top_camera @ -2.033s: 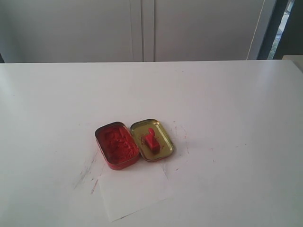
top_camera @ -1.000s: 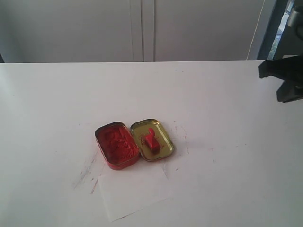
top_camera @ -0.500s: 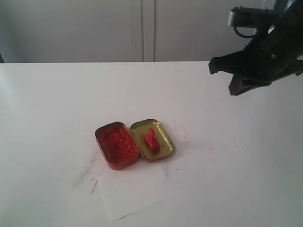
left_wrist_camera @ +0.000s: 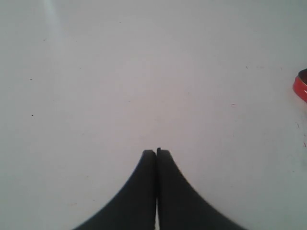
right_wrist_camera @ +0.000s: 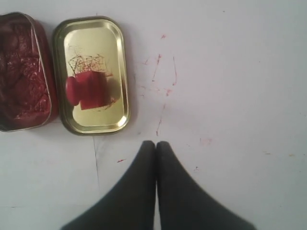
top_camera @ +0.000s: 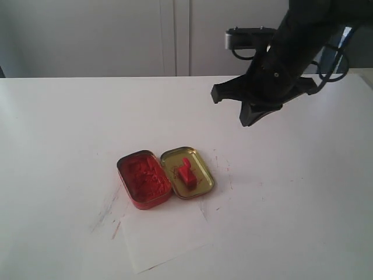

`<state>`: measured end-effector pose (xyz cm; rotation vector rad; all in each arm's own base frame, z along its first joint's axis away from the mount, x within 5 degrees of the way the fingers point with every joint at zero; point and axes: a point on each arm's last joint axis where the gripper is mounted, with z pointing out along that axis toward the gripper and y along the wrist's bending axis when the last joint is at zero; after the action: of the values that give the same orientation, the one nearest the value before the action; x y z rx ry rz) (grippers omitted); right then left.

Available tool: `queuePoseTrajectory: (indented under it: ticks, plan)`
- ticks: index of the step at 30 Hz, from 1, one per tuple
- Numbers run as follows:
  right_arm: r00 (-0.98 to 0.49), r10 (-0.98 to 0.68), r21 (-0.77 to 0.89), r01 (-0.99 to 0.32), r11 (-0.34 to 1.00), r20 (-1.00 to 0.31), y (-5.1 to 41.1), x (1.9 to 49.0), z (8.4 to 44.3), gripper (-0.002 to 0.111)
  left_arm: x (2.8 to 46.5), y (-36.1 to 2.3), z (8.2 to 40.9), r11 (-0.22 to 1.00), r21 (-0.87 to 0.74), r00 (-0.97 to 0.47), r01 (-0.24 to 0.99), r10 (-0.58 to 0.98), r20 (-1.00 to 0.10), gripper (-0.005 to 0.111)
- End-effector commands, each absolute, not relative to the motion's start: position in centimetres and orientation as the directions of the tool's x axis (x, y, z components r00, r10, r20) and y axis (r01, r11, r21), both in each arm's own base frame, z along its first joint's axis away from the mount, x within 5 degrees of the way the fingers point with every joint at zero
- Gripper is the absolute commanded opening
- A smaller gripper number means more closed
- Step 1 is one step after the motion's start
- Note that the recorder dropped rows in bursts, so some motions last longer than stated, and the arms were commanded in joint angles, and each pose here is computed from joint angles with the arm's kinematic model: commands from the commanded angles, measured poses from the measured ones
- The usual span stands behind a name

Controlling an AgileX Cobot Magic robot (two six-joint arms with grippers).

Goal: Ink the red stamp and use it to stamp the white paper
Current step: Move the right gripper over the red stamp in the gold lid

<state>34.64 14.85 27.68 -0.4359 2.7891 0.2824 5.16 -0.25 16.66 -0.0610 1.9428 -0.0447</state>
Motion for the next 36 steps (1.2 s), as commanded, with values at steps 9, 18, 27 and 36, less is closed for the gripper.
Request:
queuePoseTrajectory:
  ticks: [9, 18, 27, 36]
  plan:
    - [-0.880, -0.377, 0.120, -0.424, 0.898, -0.287, 19.3, 36.1, 25.9, 0.000, 5.1, -0.3, 16.5, 0.997, -0.069, -0.366, -0.019, -0.071, -0.928, 0.000]
    - [-0.870, -0.403, 0.108, -0.447, 0.888, -0.286, 20.6, 36.9, 25.2, 0.000, 5.1, -0.3, 16.5, 0.997, -0.069, -0.366, -0.019, -0.071, -0.928, 0.000]
    - [-0.869, -0.414, 0.108, -0.455, 0.884, -0.272, 21.7, 37.9, 23.6, 0.000, 5.1, -0.3, 16.5, 0.997, -0.069, -0.366, -0.019, -0.071, -0.928, 0.000]
    - [-0.844, -0.489, 0.088, -0.516, 0.852, -0.222, 24.4, 36.8, 21.7, 0.001, 5.1, -0.3, 16.5, 0.997, -0.069, -0.366, -0.019, -0.071, -0.928, 0.000]
